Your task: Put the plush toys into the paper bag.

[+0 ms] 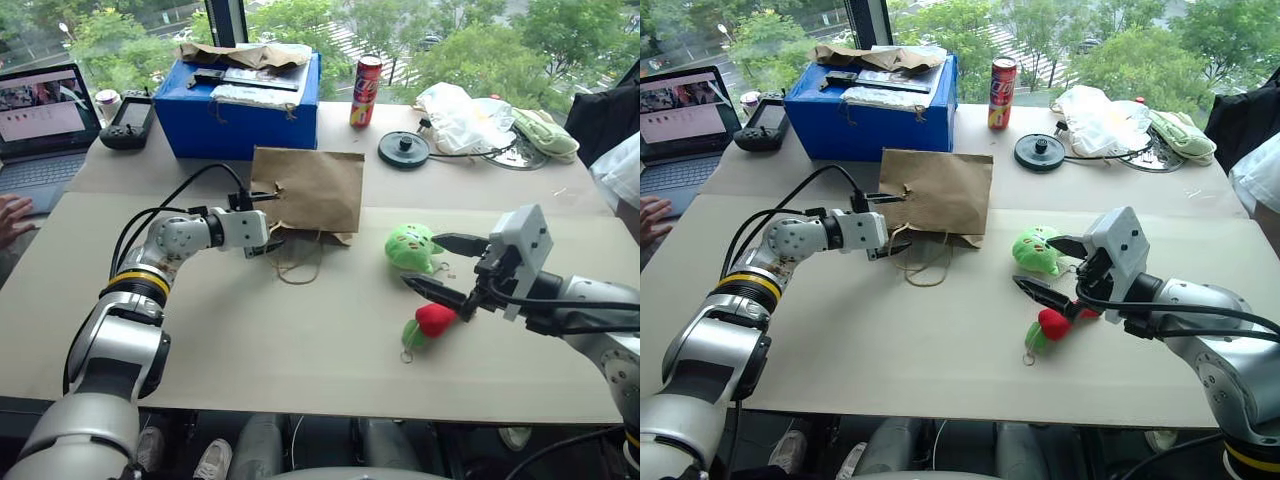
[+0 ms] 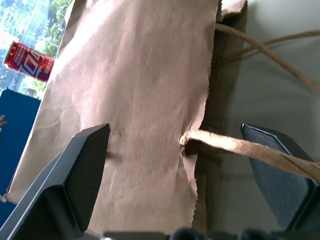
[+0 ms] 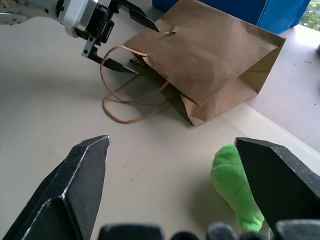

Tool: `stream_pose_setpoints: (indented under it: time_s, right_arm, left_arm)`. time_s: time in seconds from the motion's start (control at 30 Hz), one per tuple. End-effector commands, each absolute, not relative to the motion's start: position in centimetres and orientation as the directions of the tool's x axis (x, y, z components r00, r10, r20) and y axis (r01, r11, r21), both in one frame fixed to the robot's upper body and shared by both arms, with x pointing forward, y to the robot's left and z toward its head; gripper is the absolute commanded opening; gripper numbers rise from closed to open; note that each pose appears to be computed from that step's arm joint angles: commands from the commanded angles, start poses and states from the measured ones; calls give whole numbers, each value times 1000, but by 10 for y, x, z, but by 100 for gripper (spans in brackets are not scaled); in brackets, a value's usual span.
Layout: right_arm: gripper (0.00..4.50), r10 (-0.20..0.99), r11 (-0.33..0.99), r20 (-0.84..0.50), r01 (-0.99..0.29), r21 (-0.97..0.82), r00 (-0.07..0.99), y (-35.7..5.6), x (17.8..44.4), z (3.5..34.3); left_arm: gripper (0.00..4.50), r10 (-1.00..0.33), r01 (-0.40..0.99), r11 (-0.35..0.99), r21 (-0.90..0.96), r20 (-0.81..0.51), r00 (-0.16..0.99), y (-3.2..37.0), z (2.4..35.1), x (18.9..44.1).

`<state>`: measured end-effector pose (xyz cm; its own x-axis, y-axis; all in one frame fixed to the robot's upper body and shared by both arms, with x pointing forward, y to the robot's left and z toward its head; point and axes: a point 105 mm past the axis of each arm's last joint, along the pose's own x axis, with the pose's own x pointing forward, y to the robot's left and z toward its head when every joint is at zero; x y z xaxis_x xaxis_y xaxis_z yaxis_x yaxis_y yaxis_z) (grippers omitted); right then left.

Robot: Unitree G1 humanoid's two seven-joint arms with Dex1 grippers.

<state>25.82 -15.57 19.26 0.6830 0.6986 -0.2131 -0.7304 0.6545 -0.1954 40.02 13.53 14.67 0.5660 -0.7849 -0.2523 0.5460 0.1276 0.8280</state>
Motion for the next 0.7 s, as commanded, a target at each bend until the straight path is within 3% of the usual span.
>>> stream_pose_setpoints:
  time_s: [0.03,0.13,0.43,0.7]
  right_arm:
    - [449,703,655,-176,-724,-216,689,-153,255,202]
    - [450,702,657,-175,-723,-216,690,-153,255,201]
    - [450,696,664,-170,-715,-220,698,-154,258,202]
    - [450,690,667,-176,-712,-221,702,-153,263,200]
  left_arm:
    - [423,-803,517,143,844,-207,559,139,164,400]
    - [338,-806,533,123,837,-230,546,139,160,397]
    - [7,-815,542,121,832,-228,532,133,161,398]
    - [7,-853,570,151,807,-185,487,133,169,390]
